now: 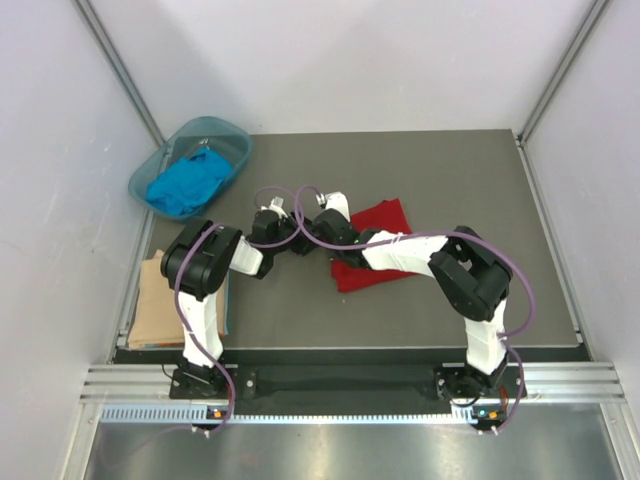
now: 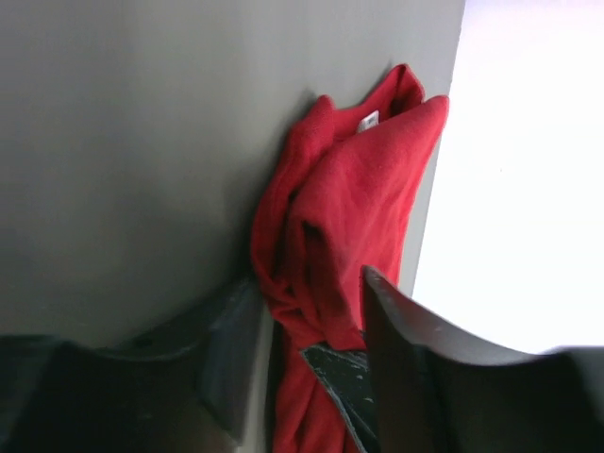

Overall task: Fold and stack the t-shirts
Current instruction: Neatly place the folded tshirt to the corner

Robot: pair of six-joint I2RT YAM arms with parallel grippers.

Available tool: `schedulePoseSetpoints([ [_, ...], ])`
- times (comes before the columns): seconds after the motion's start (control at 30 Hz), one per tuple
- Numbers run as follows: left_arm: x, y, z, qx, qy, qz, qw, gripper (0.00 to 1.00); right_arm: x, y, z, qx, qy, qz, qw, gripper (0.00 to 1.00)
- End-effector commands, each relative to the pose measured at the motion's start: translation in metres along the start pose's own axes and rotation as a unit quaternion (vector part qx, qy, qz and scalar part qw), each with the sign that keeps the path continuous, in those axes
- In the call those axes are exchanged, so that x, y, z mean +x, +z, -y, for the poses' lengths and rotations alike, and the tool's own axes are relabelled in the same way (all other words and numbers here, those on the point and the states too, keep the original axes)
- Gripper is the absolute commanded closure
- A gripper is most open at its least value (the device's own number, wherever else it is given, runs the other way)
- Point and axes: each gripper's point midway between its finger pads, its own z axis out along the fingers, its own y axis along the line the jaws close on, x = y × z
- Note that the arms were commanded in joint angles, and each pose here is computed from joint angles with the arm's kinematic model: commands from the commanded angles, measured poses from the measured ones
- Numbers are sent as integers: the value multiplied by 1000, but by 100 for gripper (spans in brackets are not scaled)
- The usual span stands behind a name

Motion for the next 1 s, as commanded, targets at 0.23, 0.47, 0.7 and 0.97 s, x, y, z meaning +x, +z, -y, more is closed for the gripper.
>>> schedulePoseSetpoints([
  [0.23, 5, 4, -44, -86, 2, -2, 996, 93, -25, -17, -12, -44, 40, 25, 998, 85],
  [0.47, -8, -10, -23, -116, 59, 8, 991, 100, -21, -62, 15, -51, 61, 31, 996, 54],
  [0.7, -7, -37, -8, -147, 90, 28, 985, 100, -15, -92, 63, -45, 109, 41, 992, 61],
  [0.97, -8, -62, -6, -192, 108, 41, 975, 100, -3, -93, 84, -35, 135, 27, 990, 61],
])
